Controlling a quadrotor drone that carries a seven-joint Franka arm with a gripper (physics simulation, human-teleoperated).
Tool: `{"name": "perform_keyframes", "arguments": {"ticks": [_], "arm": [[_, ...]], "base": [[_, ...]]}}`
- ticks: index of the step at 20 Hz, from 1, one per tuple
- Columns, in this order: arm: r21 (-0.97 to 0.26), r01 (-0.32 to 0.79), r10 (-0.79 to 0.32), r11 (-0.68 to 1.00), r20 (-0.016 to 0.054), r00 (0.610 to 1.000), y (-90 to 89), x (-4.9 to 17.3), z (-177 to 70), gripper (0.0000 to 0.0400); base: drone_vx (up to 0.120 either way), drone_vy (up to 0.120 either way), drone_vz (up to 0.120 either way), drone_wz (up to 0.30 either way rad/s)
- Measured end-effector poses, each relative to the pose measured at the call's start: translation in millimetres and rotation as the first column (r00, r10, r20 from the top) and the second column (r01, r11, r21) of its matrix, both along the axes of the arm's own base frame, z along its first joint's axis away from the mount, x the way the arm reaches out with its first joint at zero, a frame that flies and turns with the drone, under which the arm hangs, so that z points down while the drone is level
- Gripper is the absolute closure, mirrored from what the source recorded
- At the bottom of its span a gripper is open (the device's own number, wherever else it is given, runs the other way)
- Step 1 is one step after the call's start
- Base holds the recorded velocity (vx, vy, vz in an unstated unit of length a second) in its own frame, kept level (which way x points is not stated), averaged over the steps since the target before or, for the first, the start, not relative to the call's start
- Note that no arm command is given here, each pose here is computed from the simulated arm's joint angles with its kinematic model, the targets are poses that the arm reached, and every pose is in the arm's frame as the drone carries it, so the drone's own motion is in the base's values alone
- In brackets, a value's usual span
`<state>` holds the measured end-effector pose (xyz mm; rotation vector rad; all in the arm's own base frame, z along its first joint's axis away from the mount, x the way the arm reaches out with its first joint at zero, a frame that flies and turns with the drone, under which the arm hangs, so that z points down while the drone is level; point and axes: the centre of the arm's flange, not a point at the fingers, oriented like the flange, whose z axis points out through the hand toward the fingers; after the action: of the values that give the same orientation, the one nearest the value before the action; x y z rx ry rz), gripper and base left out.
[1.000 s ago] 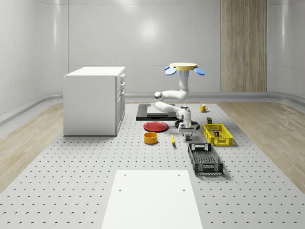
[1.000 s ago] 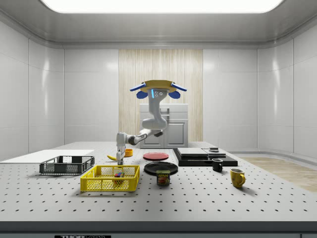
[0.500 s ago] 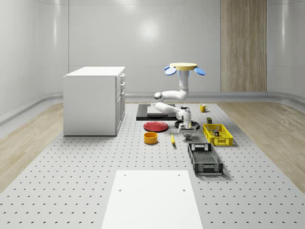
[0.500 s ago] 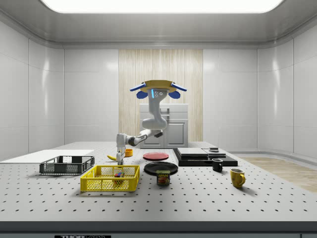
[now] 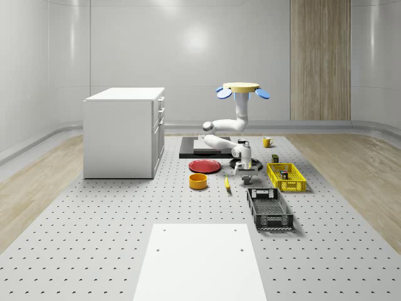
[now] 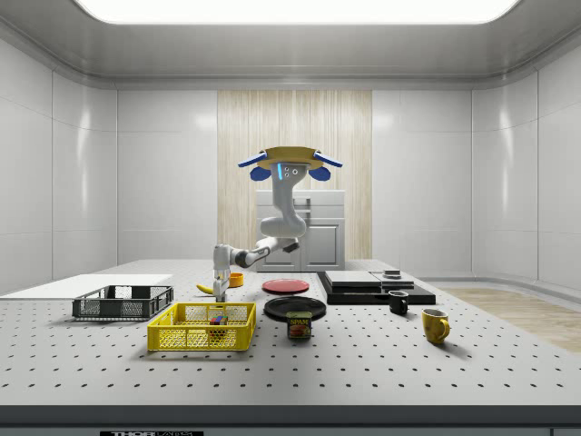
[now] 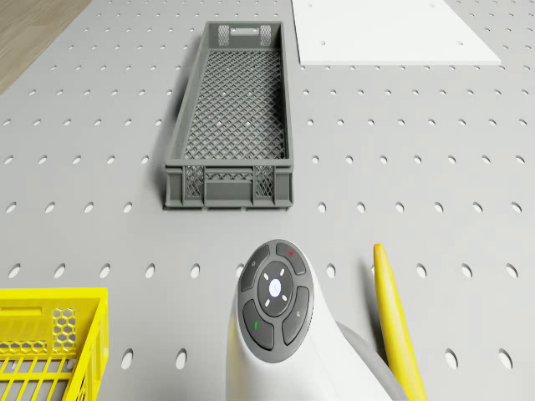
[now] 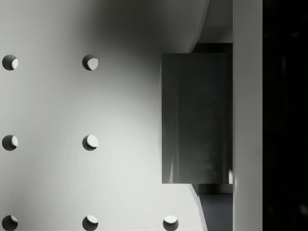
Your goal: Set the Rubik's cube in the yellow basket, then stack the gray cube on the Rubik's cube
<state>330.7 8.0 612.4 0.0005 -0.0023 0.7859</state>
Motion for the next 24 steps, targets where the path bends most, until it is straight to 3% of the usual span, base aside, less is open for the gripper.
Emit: {"name": "perform_keyframes", "arguments": {"ticks": [4, 8, 15, 18, 24], "arm": [[0.0, 0.0, 0.0, 1.0, 0.0, 1.0, 0.0, 0.0, -10, 0.0149], [0.0, 0.0, 0.0, 1.0, -0.0001, 1.0, 0.0, 0.0, -21, 0.015], [0.0, 0.0, 0.0, 1.0, -0.0001, 1.0, 0.0, 0.0, -28, 0.015], [0.0, 0.0, 0.0, 1.0, -0.0001, 1.0, 0.0, 0.0, -29, 0.015], [0.0, 0.0, 0.0, 1.0, -0.0001, 1.0, 0.0, 0.0, -29, 0.015]], "base": [[0.0, 0.0, 0.01, 0.0], [0.0, 0.0, 0.12, 0.0], [-0.12, 0.12, 0.12, 0.0], [-0.12, 0.12, 0.0, 0.0], [-0.1, 0.12, 0.087, 0.0]]}}
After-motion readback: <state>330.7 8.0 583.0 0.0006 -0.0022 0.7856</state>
